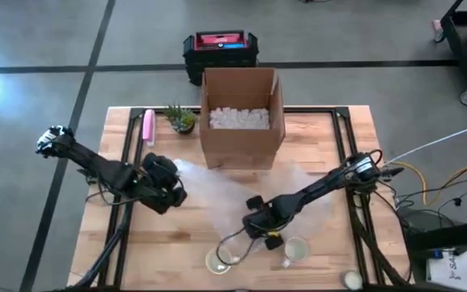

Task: Wrap mug
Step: Prepare the left bubble wrap

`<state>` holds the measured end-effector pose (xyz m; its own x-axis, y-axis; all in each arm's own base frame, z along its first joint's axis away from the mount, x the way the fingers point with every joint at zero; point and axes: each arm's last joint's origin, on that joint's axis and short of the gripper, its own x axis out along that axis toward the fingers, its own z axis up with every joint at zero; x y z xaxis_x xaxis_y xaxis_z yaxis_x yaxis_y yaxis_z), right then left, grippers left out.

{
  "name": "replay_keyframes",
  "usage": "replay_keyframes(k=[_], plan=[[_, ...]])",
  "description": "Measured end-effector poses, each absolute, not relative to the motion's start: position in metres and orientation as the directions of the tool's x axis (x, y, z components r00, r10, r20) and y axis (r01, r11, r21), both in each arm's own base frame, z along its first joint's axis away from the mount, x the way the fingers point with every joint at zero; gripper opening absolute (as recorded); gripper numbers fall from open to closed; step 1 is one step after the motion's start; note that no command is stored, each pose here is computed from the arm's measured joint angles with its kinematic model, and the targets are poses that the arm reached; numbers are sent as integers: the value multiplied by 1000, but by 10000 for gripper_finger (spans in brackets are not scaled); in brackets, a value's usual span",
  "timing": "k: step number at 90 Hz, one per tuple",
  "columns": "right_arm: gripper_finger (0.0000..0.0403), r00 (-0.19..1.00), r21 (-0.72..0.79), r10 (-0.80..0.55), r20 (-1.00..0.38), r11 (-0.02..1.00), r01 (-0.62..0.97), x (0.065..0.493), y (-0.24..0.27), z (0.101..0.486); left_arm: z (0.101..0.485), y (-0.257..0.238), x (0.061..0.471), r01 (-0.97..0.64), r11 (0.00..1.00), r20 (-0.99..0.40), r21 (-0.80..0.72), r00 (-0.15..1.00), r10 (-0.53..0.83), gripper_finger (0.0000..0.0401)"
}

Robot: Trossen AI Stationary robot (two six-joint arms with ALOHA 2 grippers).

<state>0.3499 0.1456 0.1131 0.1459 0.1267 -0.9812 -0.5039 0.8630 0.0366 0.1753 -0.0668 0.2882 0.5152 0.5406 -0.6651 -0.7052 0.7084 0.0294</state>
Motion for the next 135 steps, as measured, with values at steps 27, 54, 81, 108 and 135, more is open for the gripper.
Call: replay_keyframes(k=[27, 54, 81, 108, 135], plan=[[0, 78, 63, 138, -987, 794, -604, 338, 148, 123, 265, -55, 172, -762, 646, -807, 44, 354, 472, 0], [0, 73, -123, -100, -992, 764, -633, 332, 136, 126, 236, -80, 164, -759, 648, -971, -55, 192, 143, 0], [0, 72, -201, -204, -976, 728, -655, 333, 122, 127, 234, -104, 171, -648, 750, -932, -132, 339, 130, 3], [0, 138, -144, -67, -988, 714, -685, 343, 126, 127, 229, -75, 165, -686, 711, -890, 158, 213, 404, 107], [0, 207, -142, 1, -978, 723, -676, 351, 127, 127, 253, -61, 158, -726, 687, -782, 24, 415, 466, 241]])
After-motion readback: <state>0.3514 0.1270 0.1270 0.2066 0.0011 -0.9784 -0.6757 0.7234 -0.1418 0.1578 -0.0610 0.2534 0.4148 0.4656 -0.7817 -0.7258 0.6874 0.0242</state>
